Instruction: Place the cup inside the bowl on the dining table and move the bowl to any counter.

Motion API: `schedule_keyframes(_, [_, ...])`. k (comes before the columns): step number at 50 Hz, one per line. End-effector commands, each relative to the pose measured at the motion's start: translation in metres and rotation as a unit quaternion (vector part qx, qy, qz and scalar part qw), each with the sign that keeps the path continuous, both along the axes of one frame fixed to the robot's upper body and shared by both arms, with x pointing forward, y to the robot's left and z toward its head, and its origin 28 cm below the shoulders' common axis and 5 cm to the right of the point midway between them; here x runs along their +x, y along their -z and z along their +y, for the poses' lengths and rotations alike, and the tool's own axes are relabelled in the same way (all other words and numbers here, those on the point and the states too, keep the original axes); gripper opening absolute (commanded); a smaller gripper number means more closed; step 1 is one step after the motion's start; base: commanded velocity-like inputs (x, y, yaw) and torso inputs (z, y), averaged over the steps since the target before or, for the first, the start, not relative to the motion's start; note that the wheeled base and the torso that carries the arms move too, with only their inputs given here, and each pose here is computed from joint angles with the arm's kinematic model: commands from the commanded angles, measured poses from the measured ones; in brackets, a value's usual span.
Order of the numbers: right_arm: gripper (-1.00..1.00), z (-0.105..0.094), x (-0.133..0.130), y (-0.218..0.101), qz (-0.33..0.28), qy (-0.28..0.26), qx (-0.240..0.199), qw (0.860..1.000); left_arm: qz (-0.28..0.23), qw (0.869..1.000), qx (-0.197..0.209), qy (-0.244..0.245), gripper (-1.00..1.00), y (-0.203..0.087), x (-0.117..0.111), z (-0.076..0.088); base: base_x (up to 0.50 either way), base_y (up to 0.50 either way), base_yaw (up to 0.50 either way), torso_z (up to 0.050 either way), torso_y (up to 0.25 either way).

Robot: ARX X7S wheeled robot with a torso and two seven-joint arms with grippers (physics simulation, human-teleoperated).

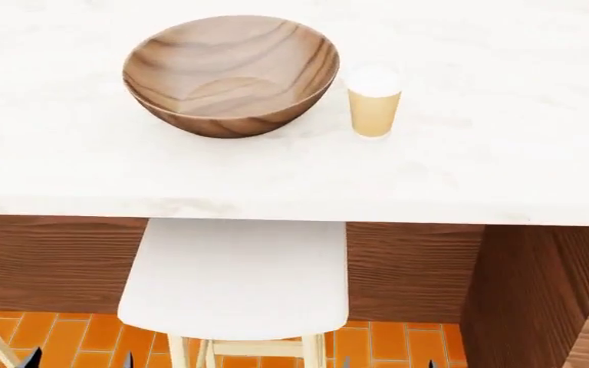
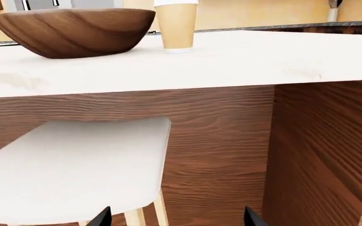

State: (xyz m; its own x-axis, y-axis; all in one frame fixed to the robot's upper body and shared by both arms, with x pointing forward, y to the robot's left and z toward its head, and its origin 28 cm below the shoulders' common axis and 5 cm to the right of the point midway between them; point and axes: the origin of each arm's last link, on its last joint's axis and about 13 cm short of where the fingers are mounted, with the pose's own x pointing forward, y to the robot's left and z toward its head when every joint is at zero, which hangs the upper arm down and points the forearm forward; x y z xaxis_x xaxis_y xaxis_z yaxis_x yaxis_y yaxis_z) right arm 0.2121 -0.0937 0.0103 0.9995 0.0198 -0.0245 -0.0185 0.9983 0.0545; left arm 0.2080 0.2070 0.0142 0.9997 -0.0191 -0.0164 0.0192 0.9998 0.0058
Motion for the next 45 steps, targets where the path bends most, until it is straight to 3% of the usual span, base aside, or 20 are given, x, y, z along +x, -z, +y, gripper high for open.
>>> schedule_keyframes(1, [1.00,0.0000,0.0000,-0.0004,0.000,-0.003,-0.006,1.000,-0.010,1.000,0.000,-0.002,1.00,-0.0022,0.0002,-0.0007,0.00,0.00,0.00,0.031,0.000])
schedule_keyframes(35, [1.00,0.0000,0.0001,-0.0010,-0.005,-0.003,-0.011,1.000,-0.015,1.000,0.018,0.006,1.00,-0.0031,-0.0014,0.0016,0.00,0.00,0.00,0.050,0.000])
schedule_keyframes(39, [1.00,-0.0003,0.0003,-0.0012,-0.005,-0.003,-0.010,1.000,-0.023,1.000,0.006,0.000,1.00,-0.0044,-0.0007,0.0010,0.00,0.00,0.00,0.050,0.000])
schedule_keyframes(45, [1.00,-0.0001,-0.0001,-0.0013,-0.005,-0.002,-0.009,1.000,-0.018,1.000,0.015,0.000,1.00,-0.0042,-0.0026,0.0014,0.00,0.00,0.00,0.000,0.000])
